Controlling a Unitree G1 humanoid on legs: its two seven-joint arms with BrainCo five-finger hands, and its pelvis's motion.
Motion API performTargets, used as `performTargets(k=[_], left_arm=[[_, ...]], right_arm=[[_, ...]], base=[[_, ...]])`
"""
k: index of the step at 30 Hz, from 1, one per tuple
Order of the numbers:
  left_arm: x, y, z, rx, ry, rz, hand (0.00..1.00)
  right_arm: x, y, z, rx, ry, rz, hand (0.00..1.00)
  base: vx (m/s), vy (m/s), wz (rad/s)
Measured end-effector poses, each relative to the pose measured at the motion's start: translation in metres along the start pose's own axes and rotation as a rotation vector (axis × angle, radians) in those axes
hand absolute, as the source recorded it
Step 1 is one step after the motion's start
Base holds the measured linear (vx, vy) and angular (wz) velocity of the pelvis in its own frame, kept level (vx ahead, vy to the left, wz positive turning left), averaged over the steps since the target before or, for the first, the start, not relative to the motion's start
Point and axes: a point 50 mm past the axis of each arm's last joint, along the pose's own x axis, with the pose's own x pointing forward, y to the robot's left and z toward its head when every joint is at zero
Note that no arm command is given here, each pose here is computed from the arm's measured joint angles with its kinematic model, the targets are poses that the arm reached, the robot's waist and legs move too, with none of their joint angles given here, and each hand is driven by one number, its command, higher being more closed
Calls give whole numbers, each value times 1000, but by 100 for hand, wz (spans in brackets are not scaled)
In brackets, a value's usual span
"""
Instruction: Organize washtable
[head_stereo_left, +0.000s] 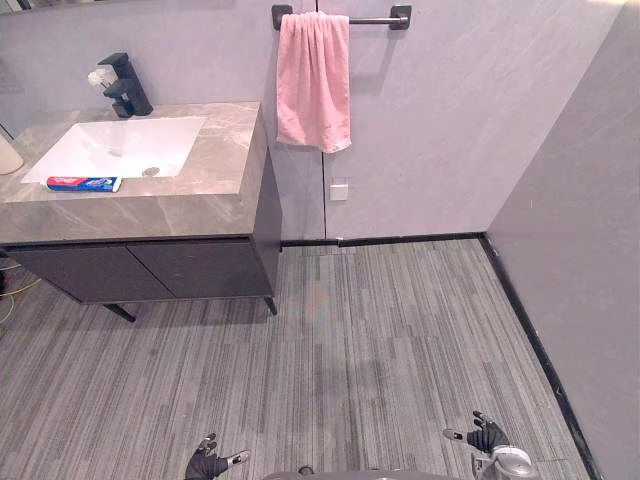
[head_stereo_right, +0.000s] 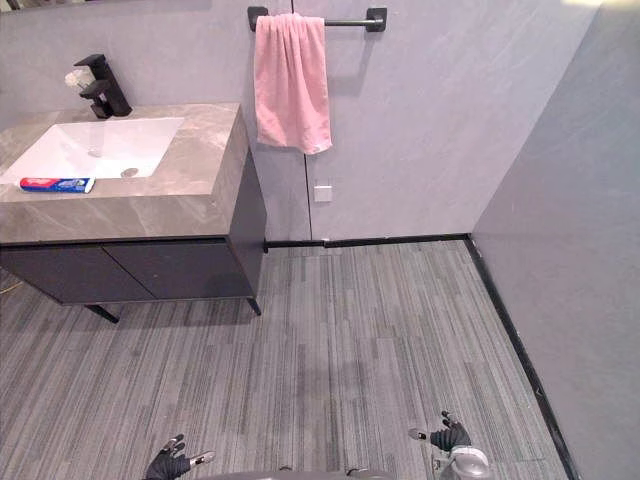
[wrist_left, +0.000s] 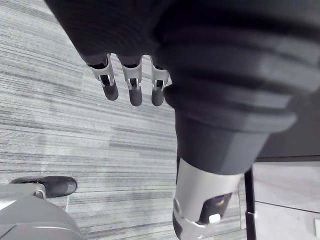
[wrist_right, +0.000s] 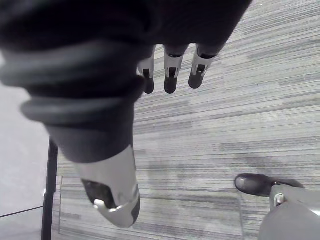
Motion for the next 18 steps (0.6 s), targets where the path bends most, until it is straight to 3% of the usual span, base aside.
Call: performTargets(k=[18], left_arm=[[1, -2, 3, 2, -8, 11, 0]], right_arm=[[-1, 16, -4, 91, 12, 23, 0]], base=[[31, 0, -10]])
